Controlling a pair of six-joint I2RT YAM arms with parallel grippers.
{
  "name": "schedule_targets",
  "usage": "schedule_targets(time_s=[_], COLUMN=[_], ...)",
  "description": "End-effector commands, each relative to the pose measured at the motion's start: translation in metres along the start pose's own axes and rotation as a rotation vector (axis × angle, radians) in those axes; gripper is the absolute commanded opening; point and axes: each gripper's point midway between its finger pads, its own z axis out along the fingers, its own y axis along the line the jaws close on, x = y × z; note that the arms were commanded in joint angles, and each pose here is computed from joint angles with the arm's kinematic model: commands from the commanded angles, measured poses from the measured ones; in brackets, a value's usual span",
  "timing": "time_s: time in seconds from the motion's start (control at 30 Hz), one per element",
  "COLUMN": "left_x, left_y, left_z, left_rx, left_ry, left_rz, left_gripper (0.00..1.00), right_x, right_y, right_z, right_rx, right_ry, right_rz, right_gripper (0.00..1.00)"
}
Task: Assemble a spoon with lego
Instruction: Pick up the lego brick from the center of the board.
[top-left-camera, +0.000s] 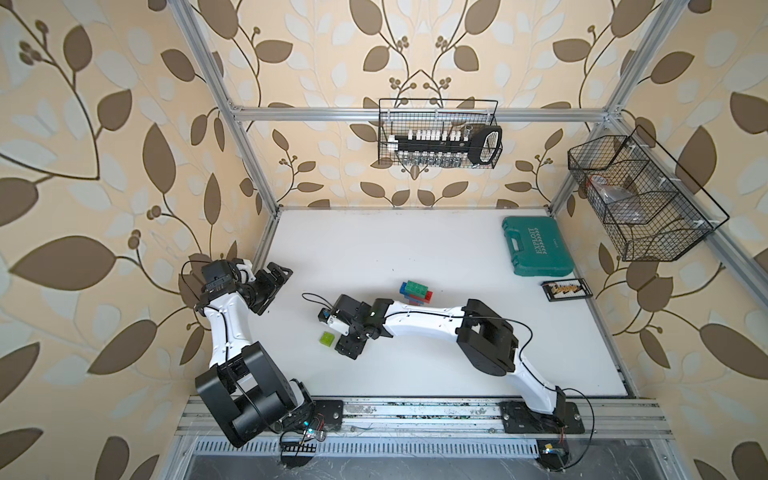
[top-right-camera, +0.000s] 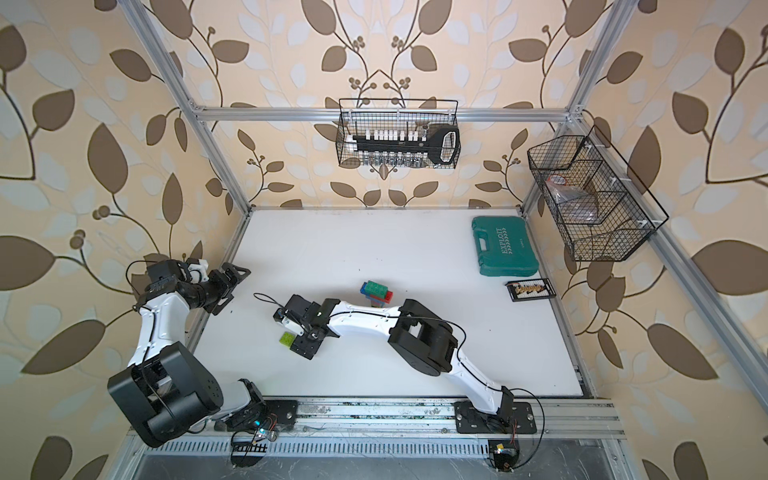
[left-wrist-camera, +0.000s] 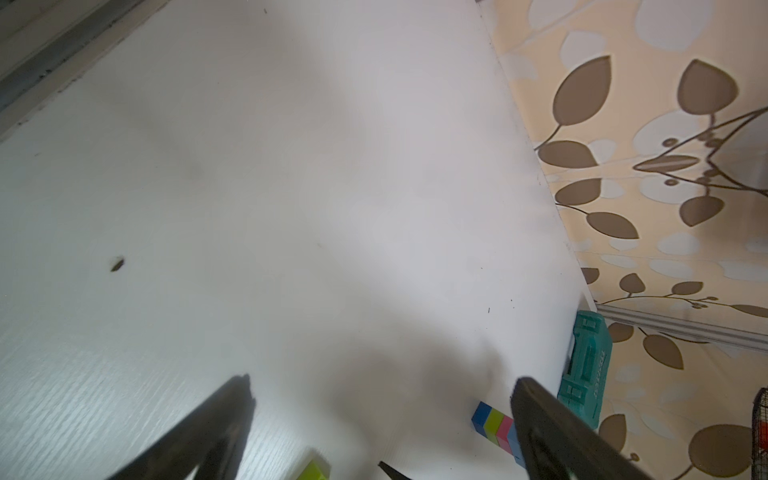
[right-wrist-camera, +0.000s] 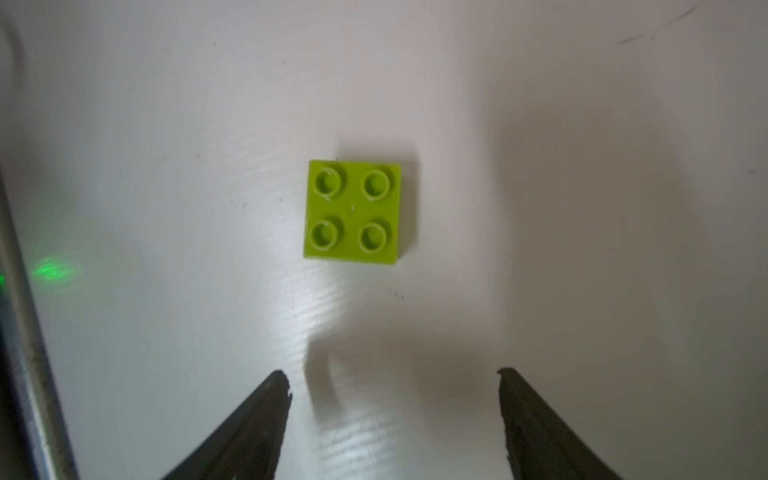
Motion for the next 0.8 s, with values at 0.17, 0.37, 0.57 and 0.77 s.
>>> schedule_targets(time_s=[0.17,0.37,0.57,0.77], left_x=[0.001,0.003,0.003,0.006], left_y=[-0.004,-0.004,-0.006,-0.01], left_z=[-0.003,-0.004,-0.006,-0.007], left_rx=[0.027,0.021,0.029,0.053], left_ry=[-0.021,-0.024,-0.028,-0.024], left_rz=[0.026,0.032,0.041,0.058], left_gripper=[0.99,0.99,0.99,0.99], right_x=[-0.031,-0.031,-0.031,-0.04], right_y=[0.024,0.021,0.02,0.015], right_z=[0.022,0.033,0.037,0.02], right_rx=[-0.063,-0.044,-0.043,-0.039], right_ry=[-0.088,-0.079,-0.082,-0.121], right_rz=[0.029,0.029,0.023,0.026], right_gripper=[0.78,0.67,0.53,0.19])
